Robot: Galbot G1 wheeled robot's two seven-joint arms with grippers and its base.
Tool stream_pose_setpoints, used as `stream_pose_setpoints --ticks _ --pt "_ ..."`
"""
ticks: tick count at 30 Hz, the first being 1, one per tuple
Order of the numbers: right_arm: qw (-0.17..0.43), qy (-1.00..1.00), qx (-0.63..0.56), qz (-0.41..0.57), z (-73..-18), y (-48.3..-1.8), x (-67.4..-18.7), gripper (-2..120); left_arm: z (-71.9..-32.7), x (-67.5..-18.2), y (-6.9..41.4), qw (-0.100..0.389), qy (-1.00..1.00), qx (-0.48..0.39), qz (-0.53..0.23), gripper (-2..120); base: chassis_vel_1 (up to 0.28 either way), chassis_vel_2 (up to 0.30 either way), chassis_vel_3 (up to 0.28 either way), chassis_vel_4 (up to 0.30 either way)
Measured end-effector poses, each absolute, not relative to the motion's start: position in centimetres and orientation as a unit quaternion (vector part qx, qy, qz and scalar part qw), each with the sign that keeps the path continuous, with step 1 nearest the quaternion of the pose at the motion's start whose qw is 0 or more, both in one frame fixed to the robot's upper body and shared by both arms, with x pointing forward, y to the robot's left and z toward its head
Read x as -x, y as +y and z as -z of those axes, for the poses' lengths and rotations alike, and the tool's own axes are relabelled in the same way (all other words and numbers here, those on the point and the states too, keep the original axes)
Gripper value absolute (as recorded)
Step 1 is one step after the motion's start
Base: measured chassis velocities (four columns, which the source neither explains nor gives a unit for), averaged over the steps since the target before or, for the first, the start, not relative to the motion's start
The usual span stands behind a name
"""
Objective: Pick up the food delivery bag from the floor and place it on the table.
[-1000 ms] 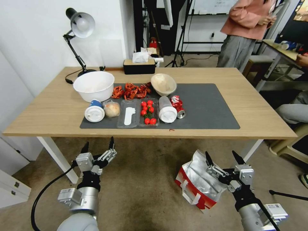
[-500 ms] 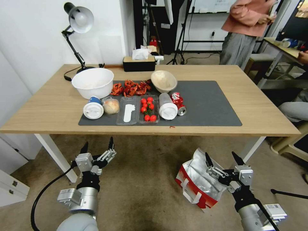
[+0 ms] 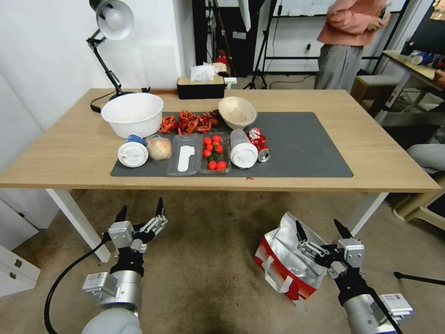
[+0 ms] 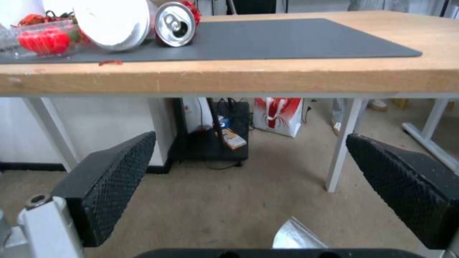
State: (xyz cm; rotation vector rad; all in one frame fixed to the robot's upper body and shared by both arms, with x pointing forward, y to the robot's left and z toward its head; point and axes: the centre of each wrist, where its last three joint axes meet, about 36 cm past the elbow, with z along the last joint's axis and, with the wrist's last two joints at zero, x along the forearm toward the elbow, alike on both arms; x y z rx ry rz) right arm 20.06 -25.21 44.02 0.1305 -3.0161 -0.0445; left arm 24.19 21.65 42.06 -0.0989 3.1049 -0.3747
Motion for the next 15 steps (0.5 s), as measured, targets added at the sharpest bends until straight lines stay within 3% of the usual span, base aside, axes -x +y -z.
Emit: stream_pose_setpoints --ticks 15 --pt "0.063 -0.997 -0.045 0.014 -43.91 -25.18 -20.02 100 -42.00 -24.11 21.71 0.005 0.992 0.034 0.120 100 0.000 0.000 0.000 0.000"
